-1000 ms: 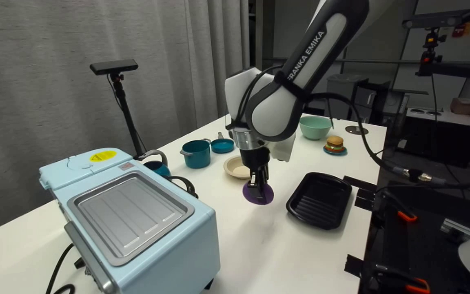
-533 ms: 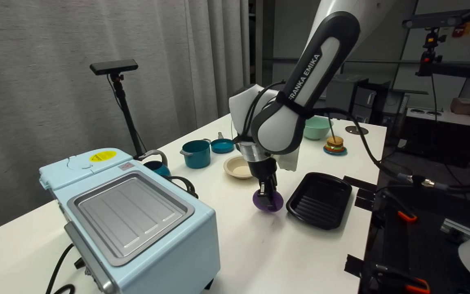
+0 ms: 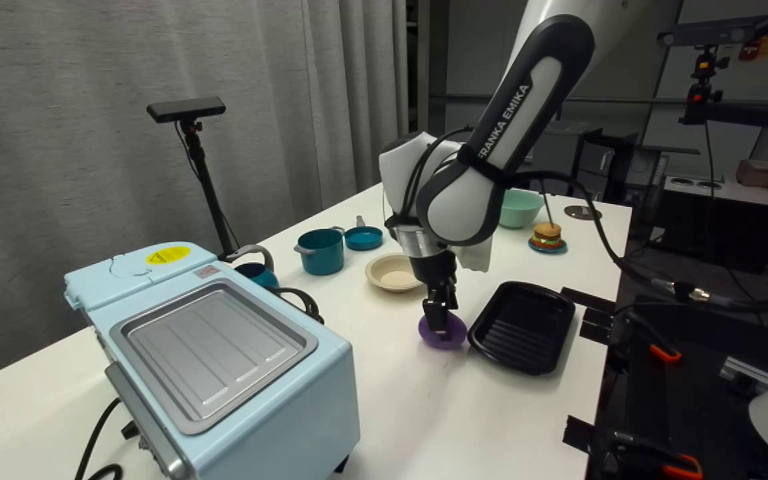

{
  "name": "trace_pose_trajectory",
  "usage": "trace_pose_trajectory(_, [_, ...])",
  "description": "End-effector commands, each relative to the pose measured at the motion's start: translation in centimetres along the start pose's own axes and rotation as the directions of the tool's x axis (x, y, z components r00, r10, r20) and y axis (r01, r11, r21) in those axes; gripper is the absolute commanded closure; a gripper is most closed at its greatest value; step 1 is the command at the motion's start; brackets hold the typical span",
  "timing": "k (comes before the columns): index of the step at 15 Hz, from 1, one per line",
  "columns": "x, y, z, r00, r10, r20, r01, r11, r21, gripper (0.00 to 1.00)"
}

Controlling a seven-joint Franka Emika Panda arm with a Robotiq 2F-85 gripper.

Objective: Take the purple bowl off of the plate

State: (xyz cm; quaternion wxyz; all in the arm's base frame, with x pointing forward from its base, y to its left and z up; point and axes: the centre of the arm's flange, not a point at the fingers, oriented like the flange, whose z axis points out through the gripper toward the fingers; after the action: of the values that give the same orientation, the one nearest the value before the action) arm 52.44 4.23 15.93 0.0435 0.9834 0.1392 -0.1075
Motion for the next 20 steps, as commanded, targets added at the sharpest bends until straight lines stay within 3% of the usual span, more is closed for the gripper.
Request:
trace_pose_trajectory(1, [-2.0, 0.4, -2.8, 0.998, -0.03, -0.054, 0.03, 1.0, -0.005, 0.0])
trace_pose_trajectory(14, [-6.7, 3.8, -14.7, 0.971, -0.038, -0.234, 0.049, 0.998, 0.043, 0.0])
trace_pose_trajectory(15, [-4.6, 2.8, -13.0, 0.974, -0.031, -0.223, 0.037, 0.999, 0.022, 0.0])
trace_pose_trajectory(20, [-5.5, 3.5, -14.3, 0.971, -0.028, -0.238, 0.035, 0.999, 0.025, 0.0])
